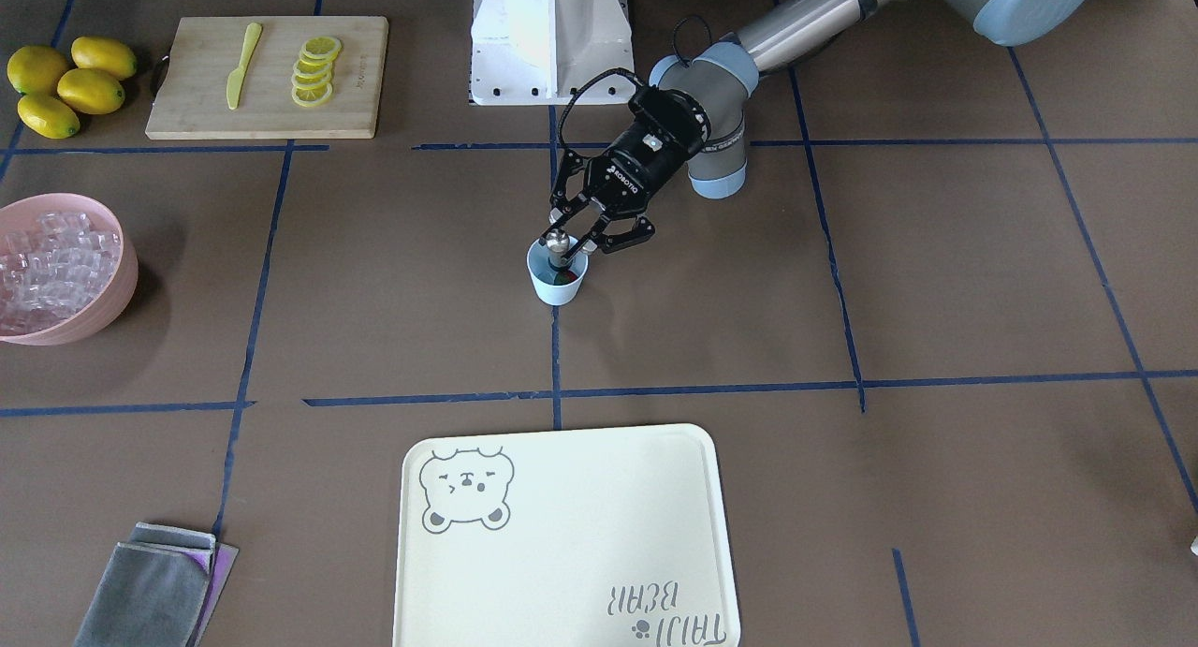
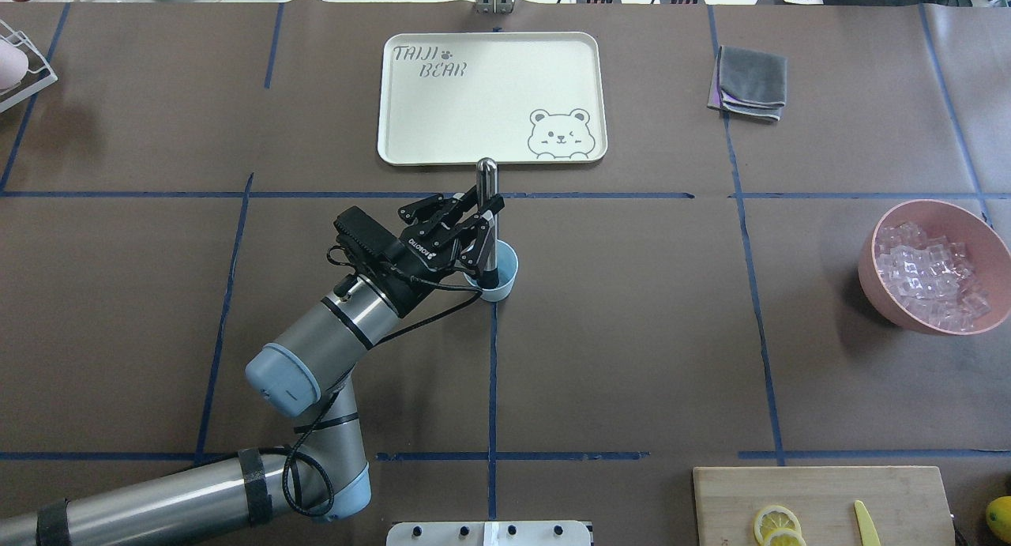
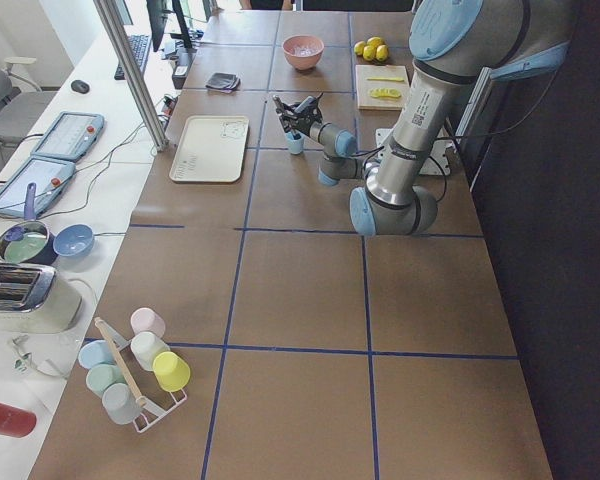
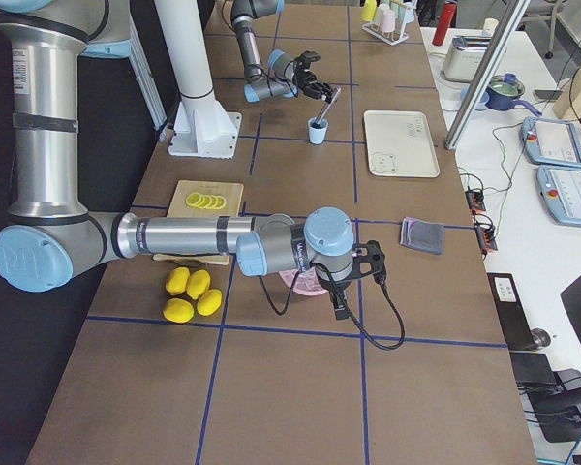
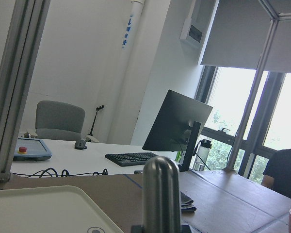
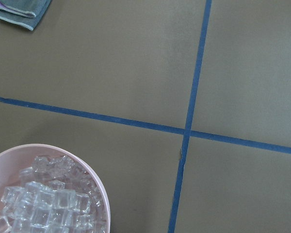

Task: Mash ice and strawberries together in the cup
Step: 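Lower the rod into the cup and press down on strawberry and ice, then lift the rod out of the cup with the left gripper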

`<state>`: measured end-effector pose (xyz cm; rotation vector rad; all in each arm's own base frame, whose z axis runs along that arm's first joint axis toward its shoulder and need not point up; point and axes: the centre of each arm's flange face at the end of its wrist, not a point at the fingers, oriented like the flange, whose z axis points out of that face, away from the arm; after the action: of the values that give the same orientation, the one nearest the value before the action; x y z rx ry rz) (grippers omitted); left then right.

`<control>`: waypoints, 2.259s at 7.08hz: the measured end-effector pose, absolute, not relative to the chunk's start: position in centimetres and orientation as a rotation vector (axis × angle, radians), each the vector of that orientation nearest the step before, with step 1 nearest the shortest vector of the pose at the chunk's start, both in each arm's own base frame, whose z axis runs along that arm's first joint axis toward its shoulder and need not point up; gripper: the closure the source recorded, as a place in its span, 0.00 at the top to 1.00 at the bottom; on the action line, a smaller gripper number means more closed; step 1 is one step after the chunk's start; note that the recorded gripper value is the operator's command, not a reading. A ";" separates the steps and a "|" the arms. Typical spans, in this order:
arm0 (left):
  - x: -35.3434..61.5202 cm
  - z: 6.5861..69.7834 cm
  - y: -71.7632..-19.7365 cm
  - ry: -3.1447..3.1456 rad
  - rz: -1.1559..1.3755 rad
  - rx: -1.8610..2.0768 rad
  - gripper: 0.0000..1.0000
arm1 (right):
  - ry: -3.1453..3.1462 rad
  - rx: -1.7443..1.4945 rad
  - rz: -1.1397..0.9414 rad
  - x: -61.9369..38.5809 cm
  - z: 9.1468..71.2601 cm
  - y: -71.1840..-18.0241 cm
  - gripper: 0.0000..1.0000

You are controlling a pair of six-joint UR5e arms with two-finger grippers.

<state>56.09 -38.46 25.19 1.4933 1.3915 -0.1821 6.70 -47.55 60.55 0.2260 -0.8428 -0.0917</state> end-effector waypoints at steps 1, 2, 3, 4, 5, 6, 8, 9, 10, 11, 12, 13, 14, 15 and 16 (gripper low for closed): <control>56.1 25.2 -38.5 1.391 -0.182 1.493 0.00 | -0.843 0.227 -0.092 6.7 60.5 -47.6 0.99; 56.0 25.2 -38.5 1.391 -0.183 1.494 0.00 | -0.843 0.227 -0.093 6.7 60.5 -47.6 0.99; 55.8 24.9 -38.6 1.395 -0.187 1.498 0.00 | -0.843 0.227 -0.093 6.7 60.5 -47.6 0.99; 55.4 24.5 -38.6 1.402 -0.195 1.505 0.00 | -0.842 0.227 -0.093 6.7 60.5 -47.6 0.99; 54.7 23.8 -38.8 1.412 -0.206 1.516 0.00 | -0.842 0.227 -0.093 6.7 60.5 -47.6 0.99; 53.4 22.7 -38.8 1.430 -0.225 1.533 0.00 | -0.841 0.227 -0.093 6.7 60.5 -47.6 0.99; 50.2 20.3 -39.2 1.470 -0.271 1.574 0.00 | -0.841 0.228 -0.093 6.7 60.5 -47.6 0.99; 48.5 19.4 -39.5 1.474 -0.286 1.591 0.00 | -0.841 0.228 -0.093 6.7 60.5 -47.6 0.99; 46.6 18.6 -39.9 1.456 -0.287 1.598 0.00 | -0.841 0.229 -0.093 6.7 60.5 -47.6 0.99; 44.5 18.3 -40.3 1.431 -0.278 1.592 0.00 | -0.840 0.229 -0.094 6.7 60.4 -47.7 0.99; 43.3 18.3 -40.9 1.442 -0.284 1.549 0.00 | -0.838 0.232 -0.095 6.7 60.3 -47.7 0.99; 43.0 18.5 -41.4 1.467 -0.305 1.467 0.00 | -0.837 0.235 -0.096 6.7 60.2 -47.7 0.99; 42.8 18.9 -41.5 1.448 -0.303 1.381 0.00 | -0.835 0.238 -0.097 6.7 60.1 -47.7 0.99; 42.3 19.1 -41.2 1.398 -0.284 1.286 0.00 | -0.832 0.243 -0.099 6.8 59.9 -47.9 0.99; 41.4 18.9 -41.0 1.354 -0.268 1.179 0.00 | -0.828 0.249 -0.101 6.8 59.6 -48.1 0.99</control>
<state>41.40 -40.98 18.93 1.1789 1.3545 -0.2676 6.80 -48.10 59.57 0.2494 -0.8277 -0.1011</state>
